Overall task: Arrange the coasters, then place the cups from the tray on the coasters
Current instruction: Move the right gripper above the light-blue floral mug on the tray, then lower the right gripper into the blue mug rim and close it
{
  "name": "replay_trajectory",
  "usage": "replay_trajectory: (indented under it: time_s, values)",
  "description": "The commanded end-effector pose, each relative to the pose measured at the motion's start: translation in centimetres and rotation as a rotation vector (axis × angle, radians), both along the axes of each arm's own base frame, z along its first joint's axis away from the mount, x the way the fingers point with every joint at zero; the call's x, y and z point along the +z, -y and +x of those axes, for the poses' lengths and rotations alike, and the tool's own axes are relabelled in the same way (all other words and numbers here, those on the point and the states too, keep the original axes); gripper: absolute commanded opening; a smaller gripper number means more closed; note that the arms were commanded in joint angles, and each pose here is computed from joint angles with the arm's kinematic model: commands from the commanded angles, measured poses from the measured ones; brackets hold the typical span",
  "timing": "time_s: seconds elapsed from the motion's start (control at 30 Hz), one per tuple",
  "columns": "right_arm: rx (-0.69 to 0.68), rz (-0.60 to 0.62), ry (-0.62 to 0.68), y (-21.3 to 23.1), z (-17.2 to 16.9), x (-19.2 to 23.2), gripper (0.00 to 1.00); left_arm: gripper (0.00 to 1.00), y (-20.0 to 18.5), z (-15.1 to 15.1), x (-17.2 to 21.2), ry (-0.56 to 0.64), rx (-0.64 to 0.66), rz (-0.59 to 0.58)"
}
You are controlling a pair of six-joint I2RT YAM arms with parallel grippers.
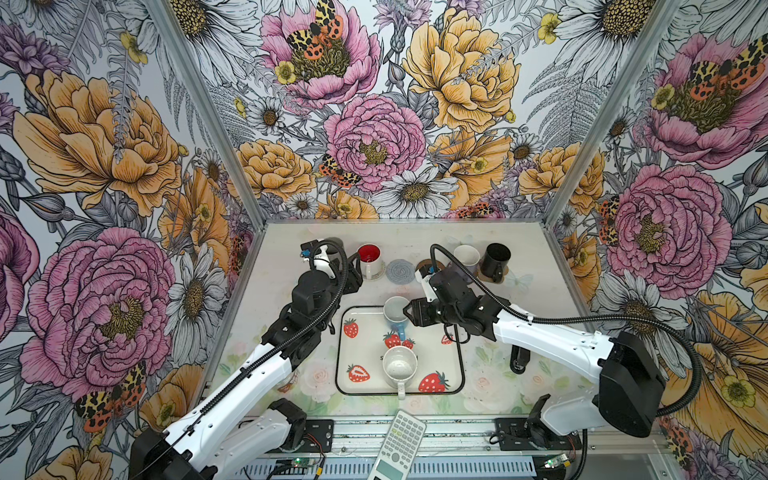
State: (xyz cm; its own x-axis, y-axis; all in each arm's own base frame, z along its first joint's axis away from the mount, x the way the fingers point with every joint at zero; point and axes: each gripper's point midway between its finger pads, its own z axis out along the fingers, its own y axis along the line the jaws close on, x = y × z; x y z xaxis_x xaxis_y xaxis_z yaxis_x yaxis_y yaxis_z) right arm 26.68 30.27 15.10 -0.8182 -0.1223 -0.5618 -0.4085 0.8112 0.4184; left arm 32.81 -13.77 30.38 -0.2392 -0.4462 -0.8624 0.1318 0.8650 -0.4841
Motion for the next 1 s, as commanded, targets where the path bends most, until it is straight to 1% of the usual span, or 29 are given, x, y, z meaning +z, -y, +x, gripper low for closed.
replay_trajectory:
  time_s: [0.0, 0.47, 0.73, 0.97]
  values:
    - [0.008, -0.036, -0.016, -0.1, -0.9, -0.8, 0.56, 0.64, -0.4, -0.1, 0.0, 0.013, 0.018, 0.008]
    - [0.062, -0.089, -0.083, -1.9, -2.5, -3.8, 0.55, 0.65, -0.4, 0.0, -0.1, 0.008, 0.015, 0.009]
    - [0.054, -0.133, -0.101, -2.3, -2.0, -5.6, 0.54, 0.65, -0.4, 0.1, -0.3, 0.003, 0.018, 0.009]
    - [0.040, -0.156, -0.097, -2.5, -1.4, -6.2, 0.51, 0.65, -0.6, 0.2, -0.5, -0.001, 0.023, 0.011]
